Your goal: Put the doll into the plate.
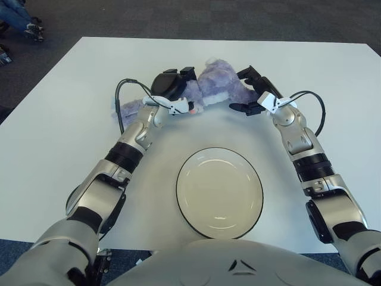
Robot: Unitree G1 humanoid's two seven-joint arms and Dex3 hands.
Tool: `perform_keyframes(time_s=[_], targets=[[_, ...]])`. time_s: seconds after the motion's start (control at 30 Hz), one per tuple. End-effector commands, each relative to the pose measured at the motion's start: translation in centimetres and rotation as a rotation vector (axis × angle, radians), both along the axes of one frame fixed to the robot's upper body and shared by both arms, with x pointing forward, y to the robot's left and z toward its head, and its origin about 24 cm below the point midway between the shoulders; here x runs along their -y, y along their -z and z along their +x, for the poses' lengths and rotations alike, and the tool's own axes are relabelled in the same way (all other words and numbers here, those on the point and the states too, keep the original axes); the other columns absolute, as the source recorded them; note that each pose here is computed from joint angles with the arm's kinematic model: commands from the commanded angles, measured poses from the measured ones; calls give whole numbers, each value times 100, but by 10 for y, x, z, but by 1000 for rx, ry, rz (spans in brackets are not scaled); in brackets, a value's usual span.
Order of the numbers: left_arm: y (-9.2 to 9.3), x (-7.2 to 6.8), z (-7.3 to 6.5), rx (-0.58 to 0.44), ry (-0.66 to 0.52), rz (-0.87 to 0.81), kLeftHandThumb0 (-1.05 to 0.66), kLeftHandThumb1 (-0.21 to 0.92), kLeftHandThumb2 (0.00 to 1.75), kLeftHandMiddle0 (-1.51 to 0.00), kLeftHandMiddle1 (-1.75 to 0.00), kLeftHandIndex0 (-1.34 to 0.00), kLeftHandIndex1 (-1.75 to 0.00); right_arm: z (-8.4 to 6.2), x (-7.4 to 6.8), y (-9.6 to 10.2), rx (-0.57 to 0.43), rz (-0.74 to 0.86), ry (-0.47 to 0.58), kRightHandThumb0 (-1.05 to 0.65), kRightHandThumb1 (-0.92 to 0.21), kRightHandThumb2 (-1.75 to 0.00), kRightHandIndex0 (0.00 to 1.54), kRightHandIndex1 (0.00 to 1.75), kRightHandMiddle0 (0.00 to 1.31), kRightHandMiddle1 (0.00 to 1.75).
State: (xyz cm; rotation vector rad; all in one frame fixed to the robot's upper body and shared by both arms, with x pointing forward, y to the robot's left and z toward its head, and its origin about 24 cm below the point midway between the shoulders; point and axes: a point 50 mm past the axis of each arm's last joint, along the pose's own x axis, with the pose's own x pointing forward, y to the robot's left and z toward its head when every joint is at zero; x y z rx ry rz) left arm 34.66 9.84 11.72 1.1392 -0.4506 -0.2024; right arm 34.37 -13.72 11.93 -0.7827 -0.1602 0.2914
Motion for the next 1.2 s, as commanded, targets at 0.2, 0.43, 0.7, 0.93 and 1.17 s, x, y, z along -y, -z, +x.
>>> perform_keyframes(time_s=[0.2, 0.43, 0.7, 0.93, 1.17], targets=[[-7, 4, -2, 7, 37, -31, 54, 15, 151, -74, -175, -99, -175, 4, 2, -4, 19, -93, 1, 0, -38, -108, 62, 139, 32, 171], [-9, 4, -3, 19, 31, -21, 54, 15, 151, -74, -175, -98, -175, 5, 3, -4, 43, -102, 8, 0, -6, -144, 90, 126, 71, 174], [-11, 4, -4, 36, 32, -14, 54, 15, 152, -75, -175, -99, -175, 5, 4, -4, 48, -75, 51, 0, 7, -159, 99, 125, 81, 175], [-12, 5, -5, 58, 32, -1, 54, 14, 152, -75, -175, -98, -175, 5, 4, -4, 76, -69, 103, 0, 9, -162, 100, 129, 80, 175], [-13, 5, -5, 58, 31, -11, 54, 14, 153, -75, -175, -98, -175, 4, 4, -4, 103, -64, 116, 0, 9, -168, 96, 147, 75, 175]])
